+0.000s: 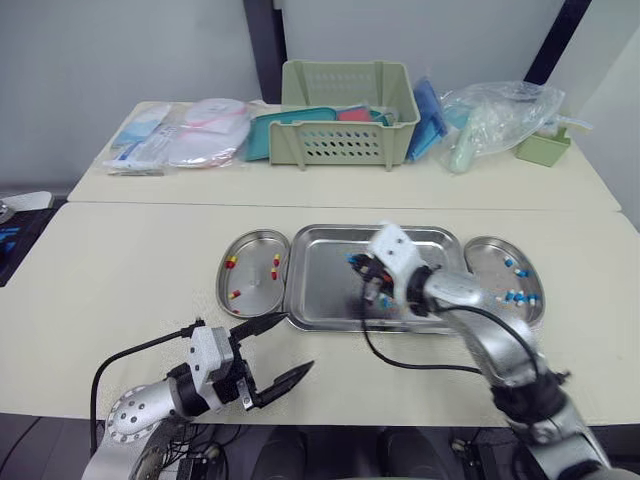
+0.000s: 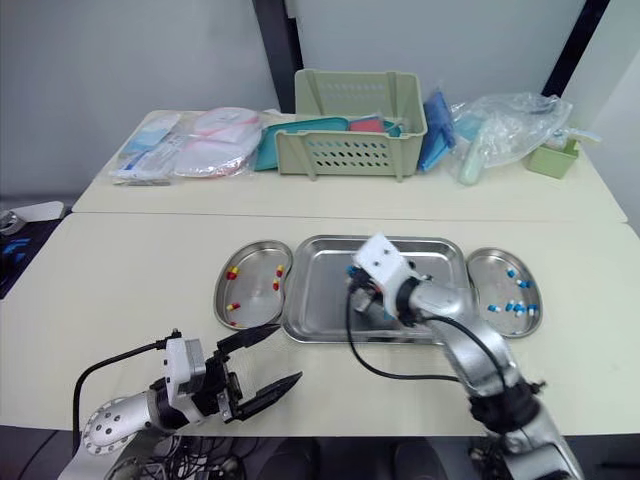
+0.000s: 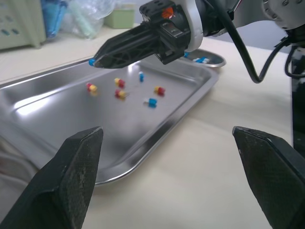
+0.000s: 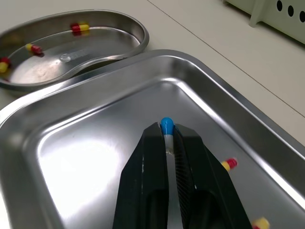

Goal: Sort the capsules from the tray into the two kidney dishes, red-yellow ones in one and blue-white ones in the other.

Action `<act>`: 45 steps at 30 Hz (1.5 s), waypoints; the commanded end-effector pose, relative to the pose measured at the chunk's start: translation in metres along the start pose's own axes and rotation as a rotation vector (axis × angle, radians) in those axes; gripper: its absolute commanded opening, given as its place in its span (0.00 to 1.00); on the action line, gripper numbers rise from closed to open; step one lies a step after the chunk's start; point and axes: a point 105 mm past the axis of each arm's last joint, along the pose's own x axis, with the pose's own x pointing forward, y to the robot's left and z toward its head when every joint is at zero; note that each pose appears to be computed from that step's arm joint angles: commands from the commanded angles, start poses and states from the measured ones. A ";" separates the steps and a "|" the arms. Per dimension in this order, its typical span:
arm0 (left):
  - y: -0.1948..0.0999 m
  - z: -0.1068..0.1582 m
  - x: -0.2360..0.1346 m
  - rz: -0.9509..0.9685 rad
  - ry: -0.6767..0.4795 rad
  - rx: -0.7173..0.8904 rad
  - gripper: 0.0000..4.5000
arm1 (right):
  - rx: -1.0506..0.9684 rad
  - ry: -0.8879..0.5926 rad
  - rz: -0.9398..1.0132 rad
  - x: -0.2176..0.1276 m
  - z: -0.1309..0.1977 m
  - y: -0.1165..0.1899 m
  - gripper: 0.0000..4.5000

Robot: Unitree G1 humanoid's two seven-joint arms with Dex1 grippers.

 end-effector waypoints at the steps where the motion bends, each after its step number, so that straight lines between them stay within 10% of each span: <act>1: -0.004 0.012 0.002 -0.072 -0.080 0.022 1.00 | -0.005 -0.108 -0.013 -0.043 0.019 -0.009 0.00; 13: -0.004 0.007 0.009 -0.112 -0.172 0.023 1.00 | 0.112 0.035 -0.387 -0.147 -0.039 -0.060 0.00; 42: -0.001 0.012 0.024 -0.093 -0.210 0.053 1.00 | 0.176 0.207 -0.647 -0.174 -0.091 -0.106 0.00; 45: 0.000 0.011 0.023 -0.094 -0.209 0.055 1.00 | 0.189 0.189 -0.655 -0.175 -0.087 -0.107 0.19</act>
